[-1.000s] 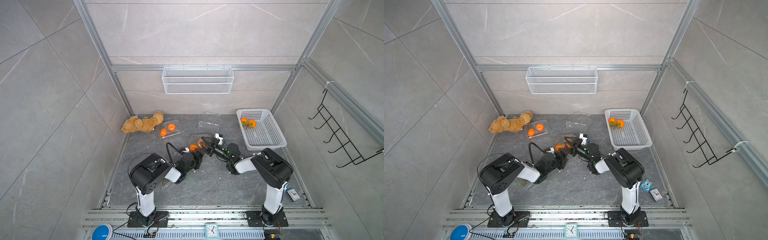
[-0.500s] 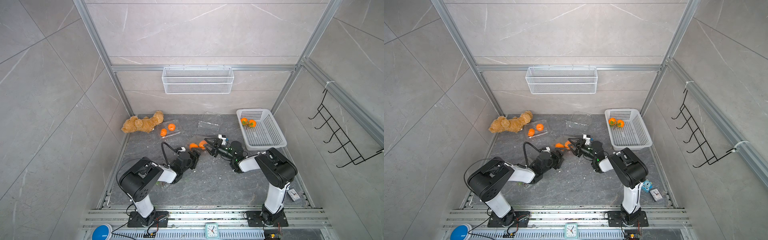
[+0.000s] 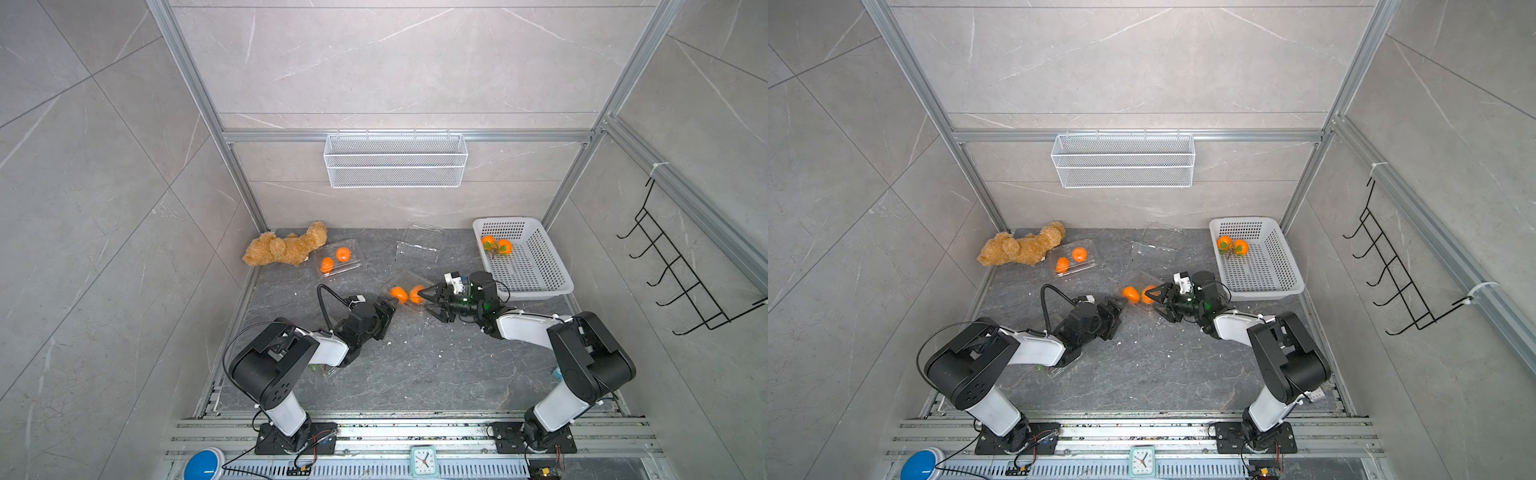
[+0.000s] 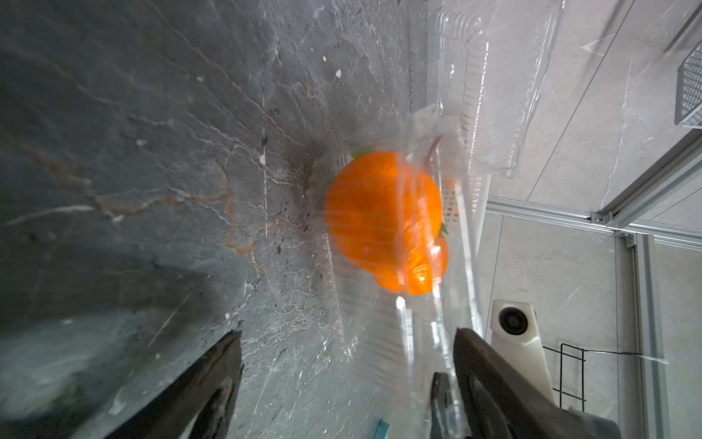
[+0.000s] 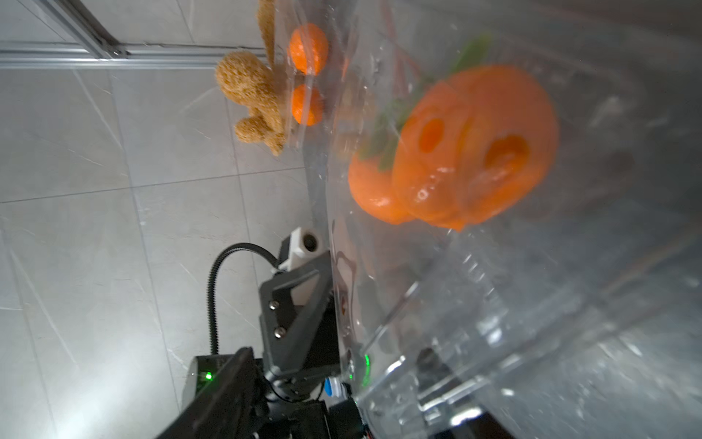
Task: Take oranges out of containers
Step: Adjust the packing box at the center of the board.
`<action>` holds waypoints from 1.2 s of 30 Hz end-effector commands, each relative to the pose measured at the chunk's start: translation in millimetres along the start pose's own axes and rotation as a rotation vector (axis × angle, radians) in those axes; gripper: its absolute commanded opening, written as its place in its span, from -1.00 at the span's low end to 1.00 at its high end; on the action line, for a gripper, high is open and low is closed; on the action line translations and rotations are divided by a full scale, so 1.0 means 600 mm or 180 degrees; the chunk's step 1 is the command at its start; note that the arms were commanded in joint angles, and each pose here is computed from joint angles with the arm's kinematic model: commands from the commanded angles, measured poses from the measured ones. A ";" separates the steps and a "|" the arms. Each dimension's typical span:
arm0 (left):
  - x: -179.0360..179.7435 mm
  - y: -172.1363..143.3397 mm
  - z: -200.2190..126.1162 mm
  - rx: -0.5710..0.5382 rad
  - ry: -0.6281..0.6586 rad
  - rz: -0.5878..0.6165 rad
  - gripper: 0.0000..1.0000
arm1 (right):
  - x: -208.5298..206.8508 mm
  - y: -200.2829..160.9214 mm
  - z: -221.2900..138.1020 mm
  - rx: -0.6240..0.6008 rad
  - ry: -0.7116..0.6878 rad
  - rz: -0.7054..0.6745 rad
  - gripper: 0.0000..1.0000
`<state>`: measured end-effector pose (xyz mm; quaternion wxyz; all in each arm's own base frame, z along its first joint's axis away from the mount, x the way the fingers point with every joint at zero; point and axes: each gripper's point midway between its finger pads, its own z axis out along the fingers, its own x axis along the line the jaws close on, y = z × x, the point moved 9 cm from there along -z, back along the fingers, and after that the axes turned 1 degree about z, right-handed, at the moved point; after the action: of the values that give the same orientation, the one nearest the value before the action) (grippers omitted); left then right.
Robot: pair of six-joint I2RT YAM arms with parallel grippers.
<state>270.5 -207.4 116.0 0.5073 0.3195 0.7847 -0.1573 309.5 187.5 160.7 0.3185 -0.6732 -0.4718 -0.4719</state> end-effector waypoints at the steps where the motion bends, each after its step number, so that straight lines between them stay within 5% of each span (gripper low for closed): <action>1: -0.033 0.016 -0.024 -0.0088 -0.0043 0.0276 0.80 | -0.009 -0.018 -0.026 0.0217 -0.0640 -0.0427 0.44; 7: -0.094 0.040 -0.046 -0.0142 0.0167 0.0800 0.93 | -0.006 -0.017 -0.055 0.0178 -0.1265 -0.0763 0.52; 23: -0.162 0.084 0.054 0.0493 0.0648 0.1474 0.99 | 0.016 -0.003 -0.109 0.0010 -0.2406 -0.1324 0.88; 36: -0.163 0.077 0.096 0.0750 0.0510 0.1532 0.99 | -0.003 0.000 -0.069 0.0088 -0.1966 -0.1092 1.00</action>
<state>364.8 -231.3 168.7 0.4018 0.5512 0.7261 -0.0865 292.6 143.6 182.0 0.0594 -0.6909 -0.6660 -0.2749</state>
